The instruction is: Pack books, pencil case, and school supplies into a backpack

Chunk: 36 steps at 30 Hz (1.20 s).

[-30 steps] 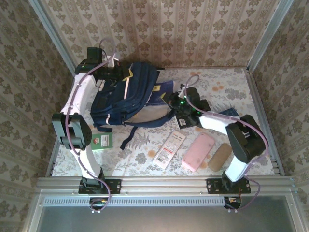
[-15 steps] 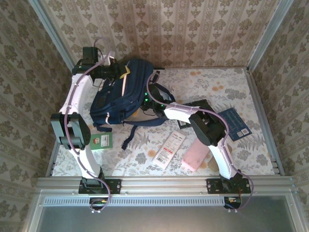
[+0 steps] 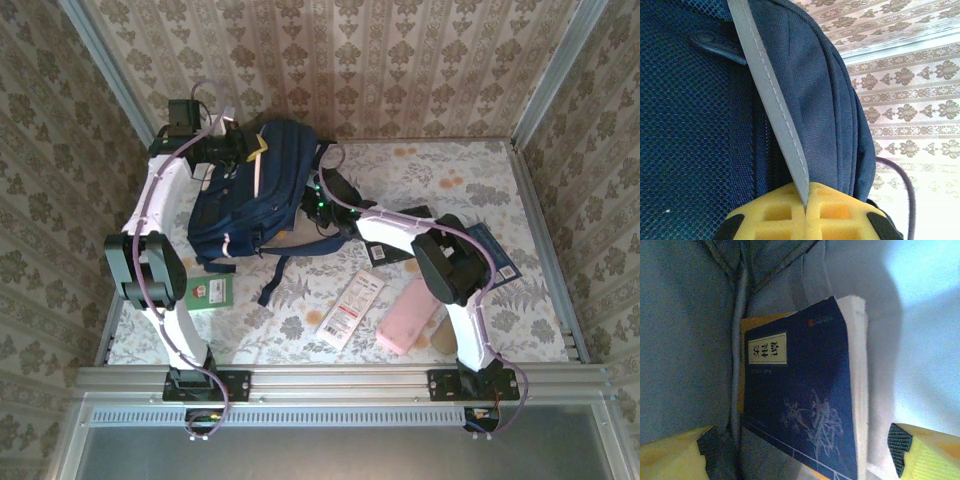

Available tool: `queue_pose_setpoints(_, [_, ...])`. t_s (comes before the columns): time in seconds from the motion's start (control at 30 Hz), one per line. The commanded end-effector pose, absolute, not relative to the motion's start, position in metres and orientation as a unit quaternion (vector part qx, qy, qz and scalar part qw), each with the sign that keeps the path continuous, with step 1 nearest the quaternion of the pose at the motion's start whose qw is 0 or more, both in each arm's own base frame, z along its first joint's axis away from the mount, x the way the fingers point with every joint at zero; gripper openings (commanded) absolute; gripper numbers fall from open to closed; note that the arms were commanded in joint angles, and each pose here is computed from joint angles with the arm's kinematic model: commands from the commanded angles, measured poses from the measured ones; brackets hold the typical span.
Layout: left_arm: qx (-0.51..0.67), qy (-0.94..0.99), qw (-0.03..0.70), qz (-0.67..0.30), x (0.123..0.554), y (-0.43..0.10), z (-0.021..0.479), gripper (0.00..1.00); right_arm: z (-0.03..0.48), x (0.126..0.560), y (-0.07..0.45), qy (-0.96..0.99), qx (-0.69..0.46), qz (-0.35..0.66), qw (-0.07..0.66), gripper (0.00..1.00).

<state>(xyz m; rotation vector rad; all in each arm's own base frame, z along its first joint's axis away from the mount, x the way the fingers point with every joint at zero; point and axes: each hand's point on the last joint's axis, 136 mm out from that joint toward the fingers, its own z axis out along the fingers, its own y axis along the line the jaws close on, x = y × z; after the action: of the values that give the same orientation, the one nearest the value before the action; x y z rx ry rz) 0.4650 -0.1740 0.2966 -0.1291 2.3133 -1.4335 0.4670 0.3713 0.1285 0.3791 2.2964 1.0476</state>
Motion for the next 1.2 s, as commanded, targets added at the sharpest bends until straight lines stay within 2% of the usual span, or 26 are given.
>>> queue_pose_setpoints(0.0, [-0.001,0.804,0.261,-0.534,0.457,-0.172,0.344,0.00,0.148,0.451,0.341,0.886,0.107,0.323,0.314,0.89])
queue_pose_setpoints(0.23, [0.011,0.825,0.248,-0.507,0.452,-0.188,0.322,0.00,0.193,0.421,0.276,0.891,0.063,0.230,0.387,0.88])
queue_pose_setpoints(0.4, [0.029,0.848,0.215,-0.483,0.443,-0.222,0.280,0.00,0.208,0.397,0.226,0.891,0.062,0.157,0.422,0.81])
queue_pose_setpoints(0.57, [0.040,0.878,0.165,-0.447,0.433,-0.255,0.215,0.03,0.194,0.367,0.201,0.913,0.068,0.158,0.370,0.81])
queue_pose_setpoints(0.7, [0.048,0.888,0.140,-0.436,0.424,-0.274,0.190,0.13,0.172,0.338,0.194,0.932,0.044,0.155,0.323,0.85])
queue_pose_setpoints(0.97, [0.046,0.888,0.167,-0.426,0.403,-0.267,0.213,0.37,0.143,0.283,0.186,0.946,0.082,0.205,0.239,0.87])
queue_pose_setpoints(1.17, [0.049,0.884,0.159,-0.437,0.360,-0.262,0.213,0.44,0.140,0.261,0.175,0.943,0.121,0.218,0.220,0.87])
